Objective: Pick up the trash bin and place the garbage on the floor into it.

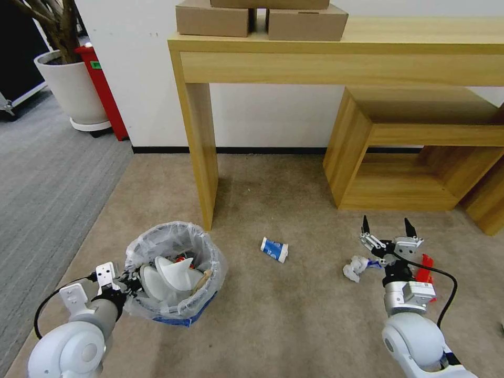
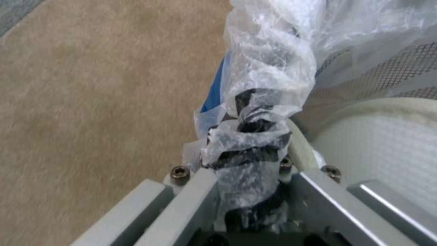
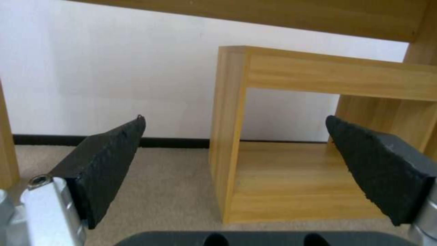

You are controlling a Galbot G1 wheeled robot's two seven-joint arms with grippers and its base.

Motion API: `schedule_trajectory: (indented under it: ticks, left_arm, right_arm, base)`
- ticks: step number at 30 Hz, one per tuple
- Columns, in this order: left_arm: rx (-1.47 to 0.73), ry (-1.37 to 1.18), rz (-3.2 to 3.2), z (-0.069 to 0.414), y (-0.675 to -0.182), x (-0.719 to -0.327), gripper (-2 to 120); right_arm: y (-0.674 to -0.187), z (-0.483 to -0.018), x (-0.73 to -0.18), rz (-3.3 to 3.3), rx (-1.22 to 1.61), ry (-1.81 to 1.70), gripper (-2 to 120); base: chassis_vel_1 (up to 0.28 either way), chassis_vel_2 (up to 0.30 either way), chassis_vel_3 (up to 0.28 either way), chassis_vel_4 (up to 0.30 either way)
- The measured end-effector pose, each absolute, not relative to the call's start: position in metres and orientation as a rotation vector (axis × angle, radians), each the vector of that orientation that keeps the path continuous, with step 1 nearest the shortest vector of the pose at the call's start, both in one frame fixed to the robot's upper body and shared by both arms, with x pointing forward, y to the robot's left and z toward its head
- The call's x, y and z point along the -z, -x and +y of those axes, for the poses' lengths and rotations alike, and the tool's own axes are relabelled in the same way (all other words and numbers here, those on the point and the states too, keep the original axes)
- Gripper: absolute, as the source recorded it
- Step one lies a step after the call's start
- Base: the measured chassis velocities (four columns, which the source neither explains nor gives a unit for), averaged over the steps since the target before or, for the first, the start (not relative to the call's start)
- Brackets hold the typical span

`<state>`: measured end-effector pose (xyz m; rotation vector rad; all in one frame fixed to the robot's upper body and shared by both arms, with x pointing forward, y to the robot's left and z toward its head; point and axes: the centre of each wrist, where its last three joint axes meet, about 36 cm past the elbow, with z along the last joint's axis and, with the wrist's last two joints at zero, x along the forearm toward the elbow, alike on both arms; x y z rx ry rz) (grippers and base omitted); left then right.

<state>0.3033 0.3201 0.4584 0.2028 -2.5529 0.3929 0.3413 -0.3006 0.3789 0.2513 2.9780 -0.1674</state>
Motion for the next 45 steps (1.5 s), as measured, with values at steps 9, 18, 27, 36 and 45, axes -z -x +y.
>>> schedule_trajectory:
  ticks: [9,18,27,36,45]
  left_arm:
    - [-0.397,-0.204,-2.549,0.319,-0.304,-0.456,0]
    - [-0.402,-0.209,-2.545,0.320,-0.305,-0.454,0]
    - [-0.413,-0.211,-2.533,0.316,-0.306,-0.449,0]
    - [-0.412,-0.218,-2.526,0.316,-0.306,-0.447,0]
    - [-0.422,-0.234,-2.515,0.315,-0.305,-0.442,0]
  right_arm:
    - [-0.344,-0.299,-0.374,2.965,0.174,-0.233,100]
    - [-0.346,-0.296,-0.371,2.962,0.166,-0.201,100]
    - [-0.347,-0.298,-0.368,2.953,0.165,-0.173,100]
    - [-0.348,-0.304,-0.371,2.976,0.205,-0.155,100]
    - [-0.353,-0.306,-0.377,3.039,0.199,-0.108,100]
  base:
    - [-0.120,0.124,0.119,-0.115]
    - [-0.063,0.052,0.062,-0.051]
    - [0.000,0.000,0.000,0.000]
    - [0.000,0.000,0.000,0.000]
    - [0.000,0.000,0.000,0.000]
